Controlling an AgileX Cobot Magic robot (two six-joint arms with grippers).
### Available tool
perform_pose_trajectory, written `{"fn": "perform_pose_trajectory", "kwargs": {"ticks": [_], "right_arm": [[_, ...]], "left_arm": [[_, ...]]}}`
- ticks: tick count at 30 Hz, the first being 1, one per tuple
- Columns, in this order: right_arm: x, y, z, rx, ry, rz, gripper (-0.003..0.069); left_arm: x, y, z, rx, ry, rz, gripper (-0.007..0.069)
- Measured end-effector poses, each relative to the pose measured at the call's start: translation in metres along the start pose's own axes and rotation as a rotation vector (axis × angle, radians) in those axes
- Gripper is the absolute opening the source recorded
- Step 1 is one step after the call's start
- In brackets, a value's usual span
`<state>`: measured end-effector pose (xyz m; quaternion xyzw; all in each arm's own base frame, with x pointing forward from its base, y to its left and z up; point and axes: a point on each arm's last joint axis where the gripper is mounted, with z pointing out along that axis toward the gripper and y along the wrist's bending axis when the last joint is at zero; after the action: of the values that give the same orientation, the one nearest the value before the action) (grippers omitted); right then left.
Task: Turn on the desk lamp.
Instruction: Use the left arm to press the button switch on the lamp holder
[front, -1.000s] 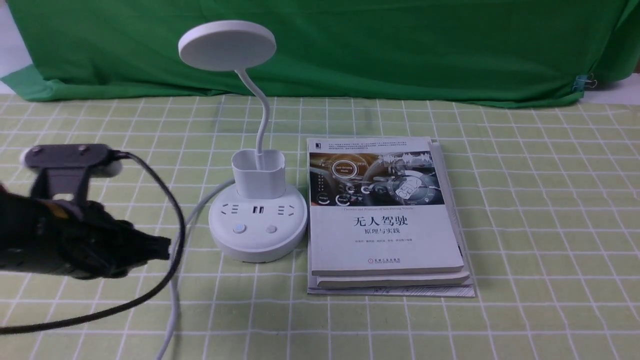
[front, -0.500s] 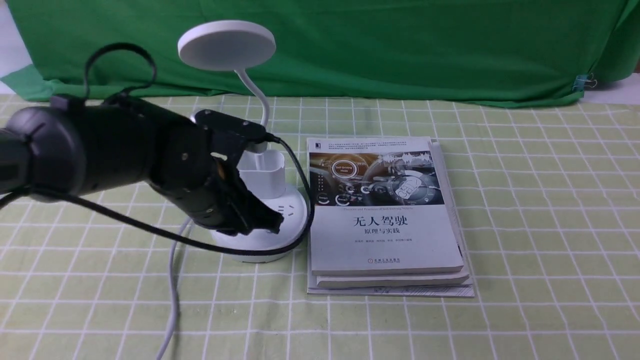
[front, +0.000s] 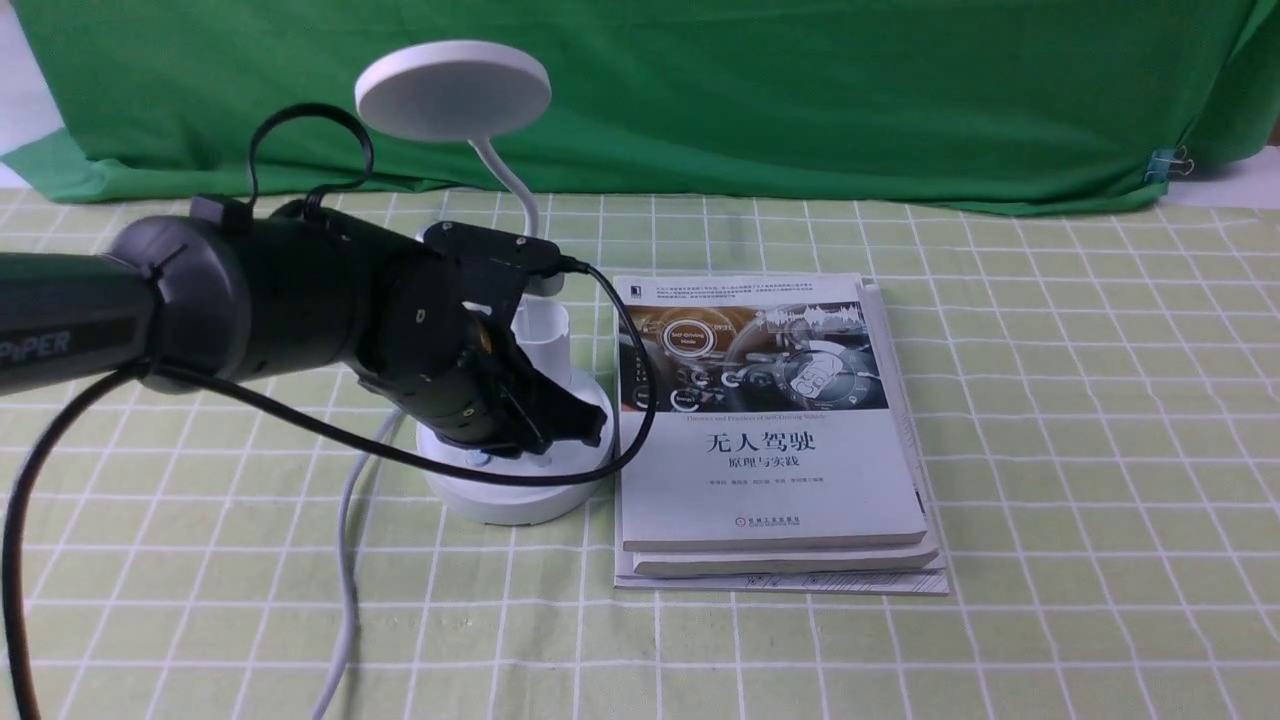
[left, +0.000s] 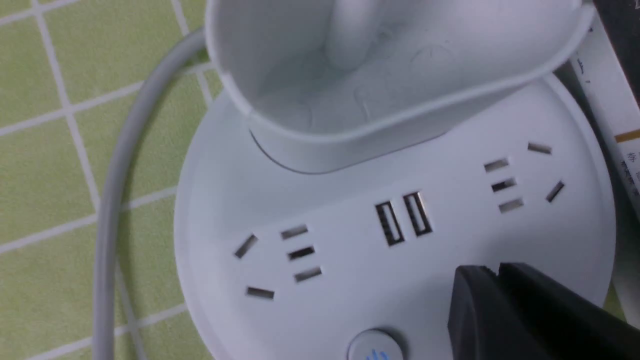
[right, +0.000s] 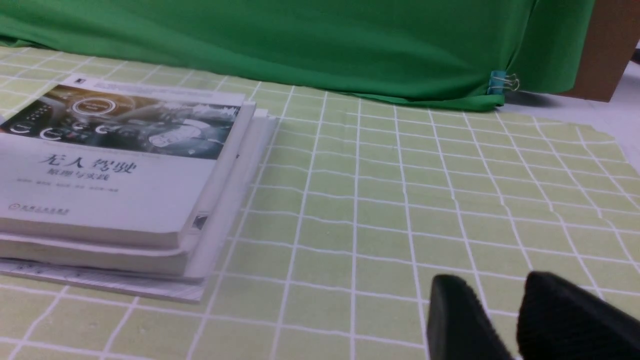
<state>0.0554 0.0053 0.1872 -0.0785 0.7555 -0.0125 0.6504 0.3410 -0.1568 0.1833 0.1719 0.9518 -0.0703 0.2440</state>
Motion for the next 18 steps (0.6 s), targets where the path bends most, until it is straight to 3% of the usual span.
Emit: {"fn": "perform_pose_trajectory", "kwargs": {"ticks": [18], "right_arm": [[0.0000,0.0000,0.0000,0.000,0.000,0.000,0.0245]], "left_arm": [[0.0010,-0.0031,0.0071,0.036,0.005,-0.051,0.0019]]}}
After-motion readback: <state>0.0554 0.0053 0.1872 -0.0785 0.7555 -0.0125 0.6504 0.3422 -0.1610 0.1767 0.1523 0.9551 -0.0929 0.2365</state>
